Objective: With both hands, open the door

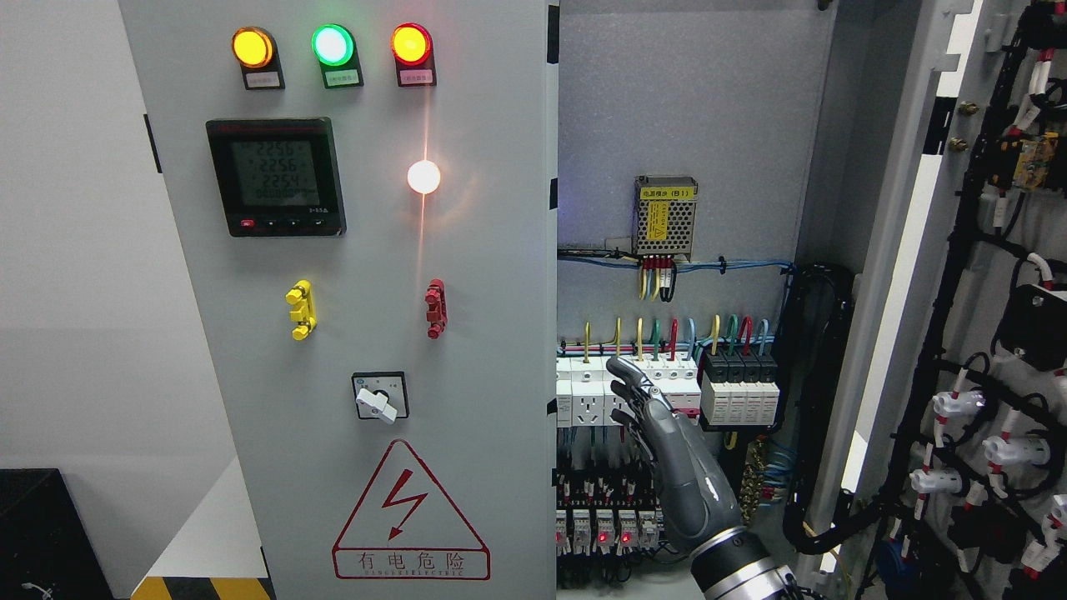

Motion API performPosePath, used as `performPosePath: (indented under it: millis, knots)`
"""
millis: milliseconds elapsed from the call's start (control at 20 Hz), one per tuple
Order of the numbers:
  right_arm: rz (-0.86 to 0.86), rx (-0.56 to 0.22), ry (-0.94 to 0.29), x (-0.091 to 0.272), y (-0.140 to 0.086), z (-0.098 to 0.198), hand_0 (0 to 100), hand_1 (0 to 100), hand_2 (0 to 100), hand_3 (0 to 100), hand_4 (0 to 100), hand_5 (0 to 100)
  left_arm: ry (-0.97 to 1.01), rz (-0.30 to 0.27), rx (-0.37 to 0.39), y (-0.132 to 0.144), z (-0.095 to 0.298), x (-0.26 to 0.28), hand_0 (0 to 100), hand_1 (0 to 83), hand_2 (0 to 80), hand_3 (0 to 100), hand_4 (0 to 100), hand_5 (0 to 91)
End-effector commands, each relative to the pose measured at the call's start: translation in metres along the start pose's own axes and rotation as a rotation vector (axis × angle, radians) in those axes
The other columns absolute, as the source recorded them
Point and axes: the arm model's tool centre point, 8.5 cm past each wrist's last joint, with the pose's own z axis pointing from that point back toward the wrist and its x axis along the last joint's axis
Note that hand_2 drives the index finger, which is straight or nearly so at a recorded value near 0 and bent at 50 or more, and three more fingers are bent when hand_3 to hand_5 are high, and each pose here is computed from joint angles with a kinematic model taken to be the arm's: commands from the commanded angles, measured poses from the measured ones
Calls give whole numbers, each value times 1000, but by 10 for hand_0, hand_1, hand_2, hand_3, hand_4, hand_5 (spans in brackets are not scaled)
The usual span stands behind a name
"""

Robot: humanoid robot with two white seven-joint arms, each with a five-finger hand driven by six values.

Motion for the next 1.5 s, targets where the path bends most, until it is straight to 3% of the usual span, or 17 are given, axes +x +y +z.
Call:
performPosePath:
  millis: [0, 1453]
  knots:
    - [-13, -41, 53, -18, -16, -14, 191, 0, 0, 0, 0, 0, 2, 1, -13, -8, 1, 0, 0, 0, 0, 0, 0, 0]
    - [-126, 30, 102, 1, -16, -62, 191, 0, 0, 0, 0, 0, -2, 4, -17, -10, 1, 2, 0, 0, 0, 0, 0, 0]
